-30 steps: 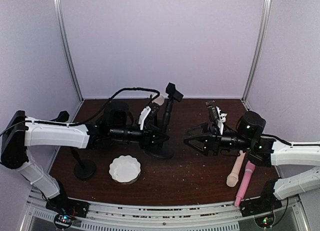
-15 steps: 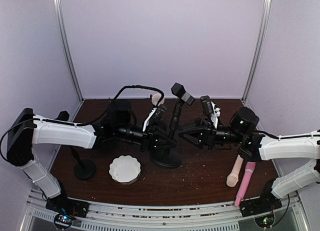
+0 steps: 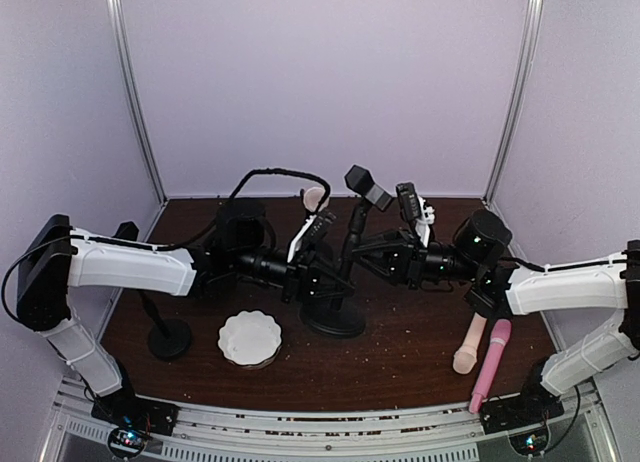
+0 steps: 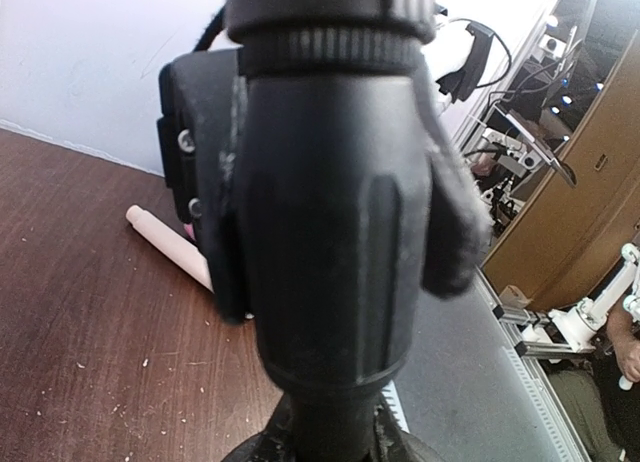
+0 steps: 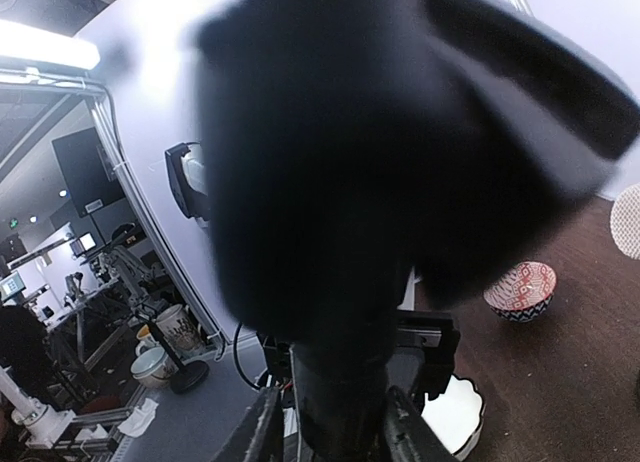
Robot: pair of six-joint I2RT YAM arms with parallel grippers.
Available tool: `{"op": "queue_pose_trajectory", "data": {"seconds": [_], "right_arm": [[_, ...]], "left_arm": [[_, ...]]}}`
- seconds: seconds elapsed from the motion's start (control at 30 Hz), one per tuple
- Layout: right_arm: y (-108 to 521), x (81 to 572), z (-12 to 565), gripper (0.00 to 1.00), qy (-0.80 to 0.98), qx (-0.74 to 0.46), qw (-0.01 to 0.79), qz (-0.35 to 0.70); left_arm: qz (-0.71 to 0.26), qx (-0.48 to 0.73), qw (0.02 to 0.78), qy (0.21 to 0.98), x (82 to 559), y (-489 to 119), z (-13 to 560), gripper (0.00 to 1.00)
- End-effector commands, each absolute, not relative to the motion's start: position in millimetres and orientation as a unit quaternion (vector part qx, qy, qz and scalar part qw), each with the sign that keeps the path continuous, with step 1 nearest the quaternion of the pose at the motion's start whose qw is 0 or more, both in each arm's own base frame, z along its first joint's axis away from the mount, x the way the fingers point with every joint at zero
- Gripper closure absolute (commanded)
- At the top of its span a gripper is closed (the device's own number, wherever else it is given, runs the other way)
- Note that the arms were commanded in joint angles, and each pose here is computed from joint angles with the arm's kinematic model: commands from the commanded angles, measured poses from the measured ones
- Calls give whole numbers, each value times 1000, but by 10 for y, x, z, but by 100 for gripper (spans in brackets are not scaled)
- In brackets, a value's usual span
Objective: Attach the microphones to the stand
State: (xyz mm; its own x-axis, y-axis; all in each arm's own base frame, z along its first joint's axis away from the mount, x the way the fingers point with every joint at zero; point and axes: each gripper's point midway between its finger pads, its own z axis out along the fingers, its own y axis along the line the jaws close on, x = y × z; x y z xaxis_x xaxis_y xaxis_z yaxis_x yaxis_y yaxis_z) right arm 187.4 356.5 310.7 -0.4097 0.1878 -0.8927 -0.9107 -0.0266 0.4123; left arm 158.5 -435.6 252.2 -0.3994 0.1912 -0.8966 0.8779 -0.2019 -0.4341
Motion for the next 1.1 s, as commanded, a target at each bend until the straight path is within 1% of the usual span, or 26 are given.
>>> {"op": "queue_pose_trajectory", "data": {"seconds": [0.0,0.07,0.1,0.23,0.3,0.37,0.47,0.57,0.67,0.73,0.77,0.8,0.87,0.9,0.93,1.0,1.07], "right_arm": [[3535,1903,3314,72,524,-322,459,641],[3537,1964,3276,84,536,-317,469,627],[3533,1994,3255,87,542,-314,473,620],[3513,2087,3237,96,562,-305,497,587],[3522,2123,3193,100,586,-305,509,552],[3530,2155,3176,100,608,-306,531,505],[3583,2111,3176,100,631,-316,550,448],[3569,2149,3191,100,655,-284,560,420],[3466,2271,3137,100,687,-228,563,400],[3410,2298,3139,100,691,-203,564,404],[3406,2277,3151,97,686,-204,564,411],[3416,2240,3170,87,679,-213,563,419],[3438,2138,3227,64,661,-243,556,442],[3434,2082,3260,54,648,-260,553,455],[3434,2008,3274,48,635,-280,547,468],[3402,1882,3290,43,614,-315,536,486],[3326,1845,3290,42,604,-326,532,496]], "left_arm": [[-624,488,315,522,1579,-4411,2846,100],[-619,486,315,531,1612,-4430,2825,100],[-610,482,316,544,1658,-4446,2788,100],[-554,462,357,593,1920,-4475,2721,100],[-511,436,388,631,2131,-4454,2683,100],[-462,399,421,671,2375,-4390,2633,100],[-412,364,455,701,2557,-4304,2609,100],[-384,344,480,710,2618,-4242,2641,100],[-375,329,496,711,2645,-4180,2689,100],[-374,322,502,710,2643,-4141,2707,100],[-376,322,504,707,2633,-4132,2718,100],[-380,325,505,704,2611,-4128,2726,100],[-390,341,505,691,2543,-4140,2753,100],[-395,353,503,683,2499,-4148,2764,100],[-403,365,501,673,2442,-4163,2789,100],[-426,397,493,647,2292,-4191,2837,100],[-454,421,484,619,2155,-4203,2909,100]]}}
